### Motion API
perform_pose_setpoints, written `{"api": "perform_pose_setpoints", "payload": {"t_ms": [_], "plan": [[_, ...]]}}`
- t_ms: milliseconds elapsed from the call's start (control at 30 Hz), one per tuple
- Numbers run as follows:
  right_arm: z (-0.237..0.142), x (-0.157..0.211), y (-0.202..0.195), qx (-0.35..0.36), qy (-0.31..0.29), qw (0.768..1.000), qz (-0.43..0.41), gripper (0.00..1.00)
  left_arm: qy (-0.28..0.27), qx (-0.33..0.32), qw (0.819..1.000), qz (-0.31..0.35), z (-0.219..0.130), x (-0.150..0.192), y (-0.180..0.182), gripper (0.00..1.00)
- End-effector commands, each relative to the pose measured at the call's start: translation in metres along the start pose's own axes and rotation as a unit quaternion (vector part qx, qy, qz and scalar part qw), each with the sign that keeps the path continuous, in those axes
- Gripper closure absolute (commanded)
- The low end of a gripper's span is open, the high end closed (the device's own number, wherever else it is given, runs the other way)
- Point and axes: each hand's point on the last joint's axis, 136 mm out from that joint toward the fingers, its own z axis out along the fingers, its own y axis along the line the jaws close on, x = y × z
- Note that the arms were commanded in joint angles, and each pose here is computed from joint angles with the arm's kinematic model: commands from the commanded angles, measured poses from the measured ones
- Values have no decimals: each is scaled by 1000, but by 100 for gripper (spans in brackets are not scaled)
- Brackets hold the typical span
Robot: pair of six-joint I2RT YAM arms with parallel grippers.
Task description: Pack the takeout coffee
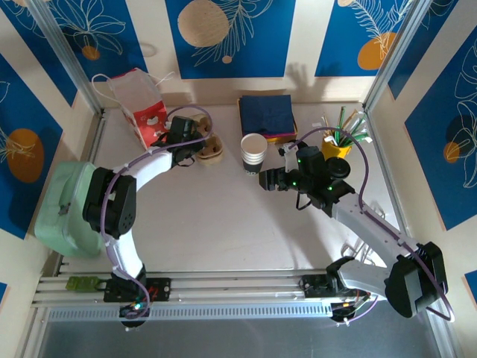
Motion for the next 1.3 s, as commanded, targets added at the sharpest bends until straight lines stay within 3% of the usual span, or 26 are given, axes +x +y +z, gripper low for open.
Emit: {"api": "perform_pose_setpoints", "payload": {"t_ms": [0,300,900,1267], "plan": [[0,-8,2,4,-7,1000,-13,17,2,-18,1000,-9,8,2,13,54],[1,-8,1,5,-5,1000,-13,17,18,-11,1000,-22,17,8,13,59],[3,-6,0,8,3,1000,-12,17,-7,40,999,-32,3,-7,4,85],[4,-5,-2,14,5,1000,-13,17,-17,85,995,-42,-11,-17,-13,87]]}}
